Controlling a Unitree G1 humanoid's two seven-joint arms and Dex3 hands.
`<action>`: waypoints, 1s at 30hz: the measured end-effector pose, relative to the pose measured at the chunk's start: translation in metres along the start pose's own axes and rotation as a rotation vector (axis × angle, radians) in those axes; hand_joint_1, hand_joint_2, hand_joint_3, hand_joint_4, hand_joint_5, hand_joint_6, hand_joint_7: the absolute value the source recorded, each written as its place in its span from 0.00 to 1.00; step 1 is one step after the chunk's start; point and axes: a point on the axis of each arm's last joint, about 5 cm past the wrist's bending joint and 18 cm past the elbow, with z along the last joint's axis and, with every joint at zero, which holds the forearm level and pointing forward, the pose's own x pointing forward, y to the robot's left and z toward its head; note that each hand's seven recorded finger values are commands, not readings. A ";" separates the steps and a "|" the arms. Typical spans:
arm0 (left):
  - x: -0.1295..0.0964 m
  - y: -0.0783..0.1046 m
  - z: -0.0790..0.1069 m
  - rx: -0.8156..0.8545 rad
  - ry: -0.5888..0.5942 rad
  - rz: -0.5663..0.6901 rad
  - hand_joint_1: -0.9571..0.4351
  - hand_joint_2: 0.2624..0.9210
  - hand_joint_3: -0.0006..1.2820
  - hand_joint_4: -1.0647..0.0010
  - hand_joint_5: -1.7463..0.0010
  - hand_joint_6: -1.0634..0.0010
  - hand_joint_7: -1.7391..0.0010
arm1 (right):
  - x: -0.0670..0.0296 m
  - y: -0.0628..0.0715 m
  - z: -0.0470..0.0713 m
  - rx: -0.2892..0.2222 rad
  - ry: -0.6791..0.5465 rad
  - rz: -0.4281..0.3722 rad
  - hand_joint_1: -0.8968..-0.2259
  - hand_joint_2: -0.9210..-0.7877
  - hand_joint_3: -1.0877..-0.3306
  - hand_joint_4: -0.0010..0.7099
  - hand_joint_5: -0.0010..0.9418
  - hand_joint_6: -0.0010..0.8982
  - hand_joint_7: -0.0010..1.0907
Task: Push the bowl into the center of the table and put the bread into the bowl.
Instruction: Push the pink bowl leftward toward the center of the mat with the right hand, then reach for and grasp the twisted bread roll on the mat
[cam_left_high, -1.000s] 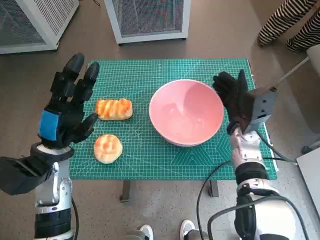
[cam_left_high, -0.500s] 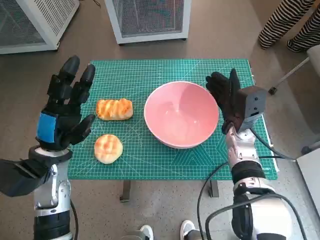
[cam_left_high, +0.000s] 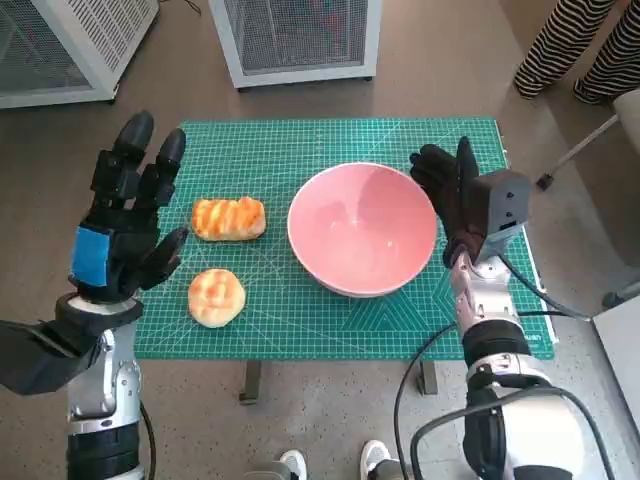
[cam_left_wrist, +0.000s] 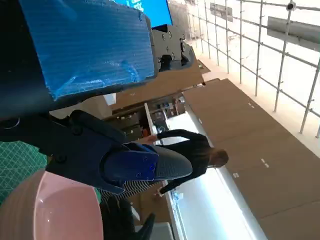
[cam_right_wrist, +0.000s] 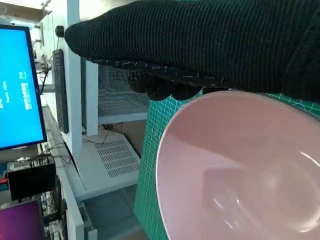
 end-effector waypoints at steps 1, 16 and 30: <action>0.000 0.000 0.000 0.000 0.000 0.000 0.20 1.00 0.27 0.77 1.00 0.95 0.83 | 0.0002 0.000 0.001 -0.001 -0.004 0.000 0.54 0.00 0.37 0.24 0.01 0.10 0.32; 0.001 0.001 -0.001 0.035 0.013 -0.003 0.18 1.00 0.27 0.77 1.00 0.94 0.84 | 0.0039 -0.008 0.039 -0.023 -0.381 0.098 0.46 0.00 0.44 0.27 0.01 0.03 0.45; 0.025 0.016 0.015 0.381 0.115 -0.135 0.21 1.00 0.24 0.83 1.00 0.94 0.84 | -0.0122 -0.017 0.073 -0.057 -0.931 0.297 0.47 0.00 0.47 0.33 0.02 0.03 0.53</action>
